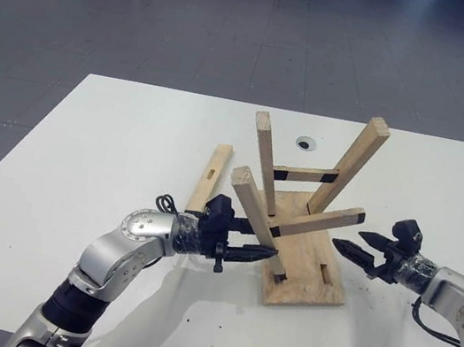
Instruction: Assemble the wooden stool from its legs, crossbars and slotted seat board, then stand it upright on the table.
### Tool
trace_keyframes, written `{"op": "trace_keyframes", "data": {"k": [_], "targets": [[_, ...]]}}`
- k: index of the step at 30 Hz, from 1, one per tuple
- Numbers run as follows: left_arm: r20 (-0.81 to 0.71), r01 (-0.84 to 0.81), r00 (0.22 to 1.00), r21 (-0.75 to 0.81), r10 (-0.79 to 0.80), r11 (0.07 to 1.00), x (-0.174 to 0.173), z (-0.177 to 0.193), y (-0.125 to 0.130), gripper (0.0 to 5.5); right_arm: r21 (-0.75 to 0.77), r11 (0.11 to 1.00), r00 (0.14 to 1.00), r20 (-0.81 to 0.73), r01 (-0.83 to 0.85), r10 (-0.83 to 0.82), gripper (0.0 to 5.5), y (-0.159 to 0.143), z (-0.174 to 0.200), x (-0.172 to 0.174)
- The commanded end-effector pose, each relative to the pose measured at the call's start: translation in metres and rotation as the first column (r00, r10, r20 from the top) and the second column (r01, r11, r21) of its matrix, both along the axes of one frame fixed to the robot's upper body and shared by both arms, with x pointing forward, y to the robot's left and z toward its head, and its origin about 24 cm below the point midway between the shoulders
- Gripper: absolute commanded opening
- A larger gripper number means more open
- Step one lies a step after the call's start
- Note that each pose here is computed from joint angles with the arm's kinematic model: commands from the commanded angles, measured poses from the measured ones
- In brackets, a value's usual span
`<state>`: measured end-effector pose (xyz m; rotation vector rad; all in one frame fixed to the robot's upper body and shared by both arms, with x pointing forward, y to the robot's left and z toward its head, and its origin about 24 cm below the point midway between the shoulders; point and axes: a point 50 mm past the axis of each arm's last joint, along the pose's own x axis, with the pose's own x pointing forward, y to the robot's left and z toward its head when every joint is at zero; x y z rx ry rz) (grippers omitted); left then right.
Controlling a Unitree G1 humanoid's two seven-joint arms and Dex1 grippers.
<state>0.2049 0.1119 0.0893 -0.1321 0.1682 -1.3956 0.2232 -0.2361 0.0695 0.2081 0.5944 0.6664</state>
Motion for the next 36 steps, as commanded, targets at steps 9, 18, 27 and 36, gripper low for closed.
{"op": "trace_keyframes", "data": {"k": [9, 18, 27, 36], "targets": [[0.029, 0.014, 0.999, 0.064, -0.016, 0.998, 0.003, -0.003, 0.01, 2.05, -0.011, 1.0, 1.0, 0.027, -0.008, 0.009, 5.19, 0.002, 0.001, 0.003], [0.05, 0.027, 0.998, 0.112, -0.033, 0.993, 0.002, -0.013, 0.01, 2.05, -0.009, 1.0, 0.999, 0.031, -0.01, 0.01, 5.19, 0.002, 0.001, 0.003], [0.093, -0.014, 0.995, 0.391, -0.024, 0.92, 0.014, -0.035, 0.024, 2.05, -0.086, 0.993, 0.996, 0.011, -0.085, 0.087, 5.19, 0.003, -0.001, -0.007], [0.058, 0.031, 0.995, 0.576, -0.079, 0.817, 0.01, -0.033, 0.023, 2.05, -0.227, 0.968, 0.994, 0.004, -0.109, 0.113, 5.19, 0.0, -0.012, -0.012]]}}
